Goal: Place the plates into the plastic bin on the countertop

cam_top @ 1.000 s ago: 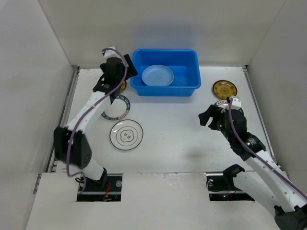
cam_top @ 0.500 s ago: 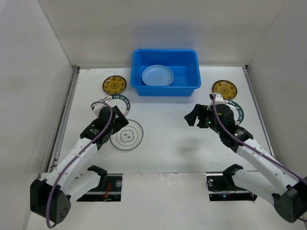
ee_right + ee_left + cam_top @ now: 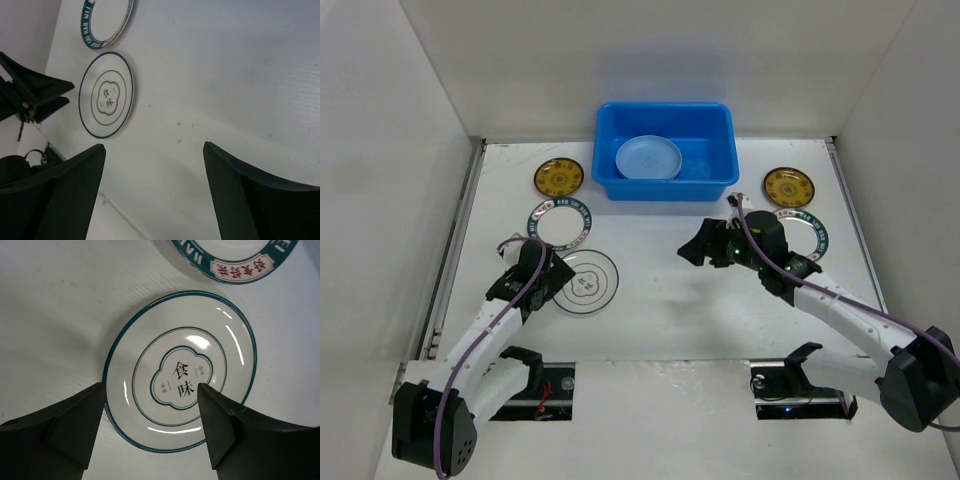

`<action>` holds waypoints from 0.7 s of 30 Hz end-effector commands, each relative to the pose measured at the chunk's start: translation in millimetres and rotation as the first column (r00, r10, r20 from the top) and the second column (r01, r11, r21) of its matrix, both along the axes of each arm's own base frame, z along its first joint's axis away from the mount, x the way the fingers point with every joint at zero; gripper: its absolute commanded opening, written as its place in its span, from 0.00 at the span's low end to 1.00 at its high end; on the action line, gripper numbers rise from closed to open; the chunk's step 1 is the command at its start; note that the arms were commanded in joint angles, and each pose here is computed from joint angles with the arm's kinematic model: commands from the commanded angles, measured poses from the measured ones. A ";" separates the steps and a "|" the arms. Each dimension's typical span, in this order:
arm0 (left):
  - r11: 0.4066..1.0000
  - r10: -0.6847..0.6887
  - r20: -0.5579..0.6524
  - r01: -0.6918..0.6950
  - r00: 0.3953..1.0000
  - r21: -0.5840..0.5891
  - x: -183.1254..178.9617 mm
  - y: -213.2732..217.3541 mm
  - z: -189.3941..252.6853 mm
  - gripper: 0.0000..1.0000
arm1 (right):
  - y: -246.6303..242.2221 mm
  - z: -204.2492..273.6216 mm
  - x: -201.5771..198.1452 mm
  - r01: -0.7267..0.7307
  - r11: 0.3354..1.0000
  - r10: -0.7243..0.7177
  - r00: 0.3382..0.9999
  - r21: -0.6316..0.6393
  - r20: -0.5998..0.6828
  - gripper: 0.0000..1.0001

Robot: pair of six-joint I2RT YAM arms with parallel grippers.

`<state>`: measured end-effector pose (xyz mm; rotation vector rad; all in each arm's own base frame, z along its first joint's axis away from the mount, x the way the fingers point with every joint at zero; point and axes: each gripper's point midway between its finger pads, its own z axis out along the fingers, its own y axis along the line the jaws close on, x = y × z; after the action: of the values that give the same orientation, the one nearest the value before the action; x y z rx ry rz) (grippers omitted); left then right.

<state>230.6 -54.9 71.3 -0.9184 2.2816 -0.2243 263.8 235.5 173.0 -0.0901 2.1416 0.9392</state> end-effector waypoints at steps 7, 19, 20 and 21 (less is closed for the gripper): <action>0.984 0.097 -0.076 -0.107 0.992 -0.144 -24.7 -4.6 -17.0 0.70 | 17.9 19.6 5.4 -0.050 0.996 0.046 0.998 0.078 0.050 0.85; 0.973 0.143 -0.206 -0.176 0.968 -0.152 -59.2 -2.2 -43.6 0.68 | 24.3 18.1 6.0 -0.076 0.993 0.073 0.997 0.094 0.038 0.85; 0.970 0.151 -0.207 -0.185 0.967 -0.156 -59.3 -1.7 -45.3 0.67 | 24.9 18.1 6.4 -0.077 0.992 0.073 0.997 0.096 0.038 0.85; 0.968 0.157 -0.205 -0.192 0.966 -0.163 -58.9 -2.2 -46.7 0.66 | 24.9 17.2 6.4 -0.077 0.992 0.073 0.997 0.095 0.036 0.85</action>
<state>187.5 -52.4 34.1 -1.0122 2.3906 -0.2406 264.2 249.7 167.4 -0.1120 2.1571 1.0189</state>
